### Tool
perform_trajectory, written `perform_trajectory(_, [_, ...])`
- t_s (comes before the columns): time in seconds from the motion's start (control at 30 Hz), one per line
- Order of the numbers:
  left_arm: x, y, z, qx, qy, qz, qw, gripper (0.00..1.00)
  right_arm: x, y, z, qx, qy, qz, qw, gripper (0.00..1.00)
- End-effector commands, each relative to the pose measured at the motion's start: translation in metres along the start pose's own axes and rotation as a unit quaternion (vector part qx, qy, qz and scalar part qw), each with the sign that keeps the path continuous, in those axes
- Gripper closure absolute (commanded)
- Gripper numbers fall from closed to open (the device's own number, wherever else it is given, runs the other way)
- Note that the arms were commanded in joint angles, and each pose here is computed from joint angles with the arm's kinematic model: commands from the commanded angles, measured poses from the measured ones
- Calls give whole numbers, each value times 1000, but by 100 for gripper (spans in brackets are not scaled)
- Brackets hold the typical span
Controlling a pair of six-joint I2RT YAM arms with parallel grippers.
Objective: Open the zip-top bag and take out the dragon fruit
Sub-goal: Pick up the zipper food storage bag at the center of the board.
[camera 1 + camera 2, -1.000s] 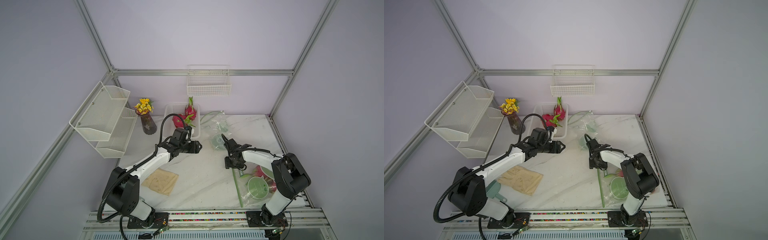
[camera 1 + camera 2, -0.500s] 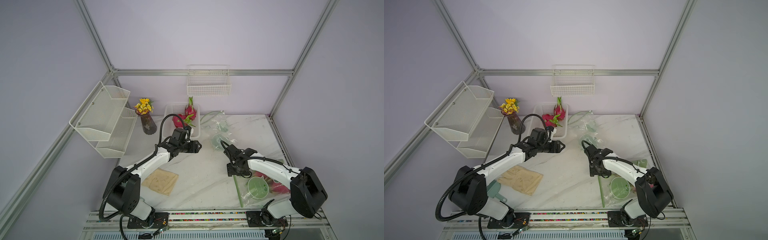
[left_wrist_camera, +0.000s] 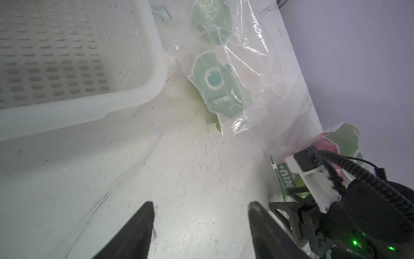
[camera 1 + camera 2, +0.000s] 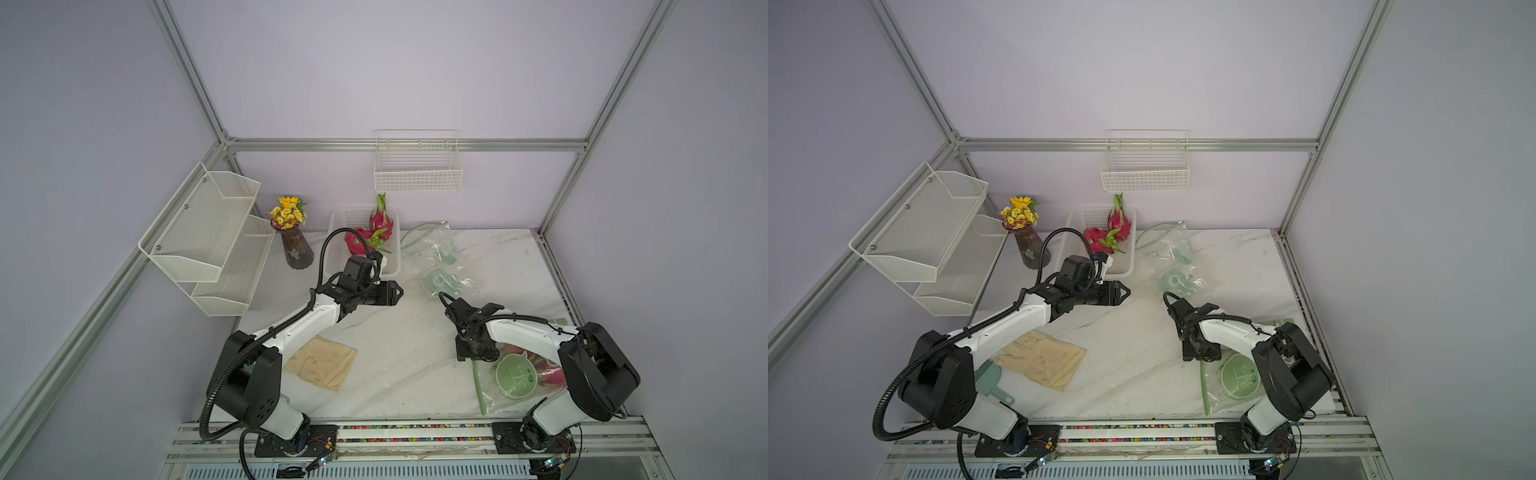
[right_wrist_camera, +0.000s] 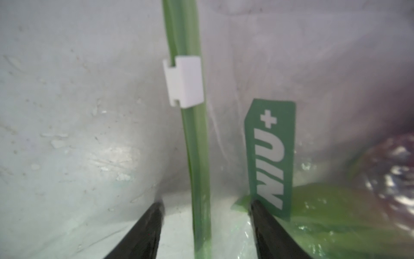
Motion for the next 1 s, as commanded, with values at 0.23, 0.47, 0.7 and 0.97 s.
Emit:
perform_trajectory(0.23, [-5,12,-5,-23,-17,7,1000,31,-2,0,10,-6,11,8,1000,76])
perform_trajectory(0.47, [5,30,-11,-52,-17,-5,998,32,4,18,-25,-56,46,5,997,97])
perform_trajectory(0.7, [2,44,-16,-72,-27,3,997,31,4,31,-62,-91,69,1,993,100])
perform_trajectory(0.97, [-36,56,-16,-107,-164,115,974,32,28,30,-110,-98,192,-49,975,100])
Point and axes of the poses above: each gripper's point midway between its finger pads, its own z axis out along the fingers, its own x axis along the line the jaws close on, y = z × x, the point moved 4 cm from there along -z, back along the fingers, and after that the axes turned 5 degrees about z, right-handed, at the moved point
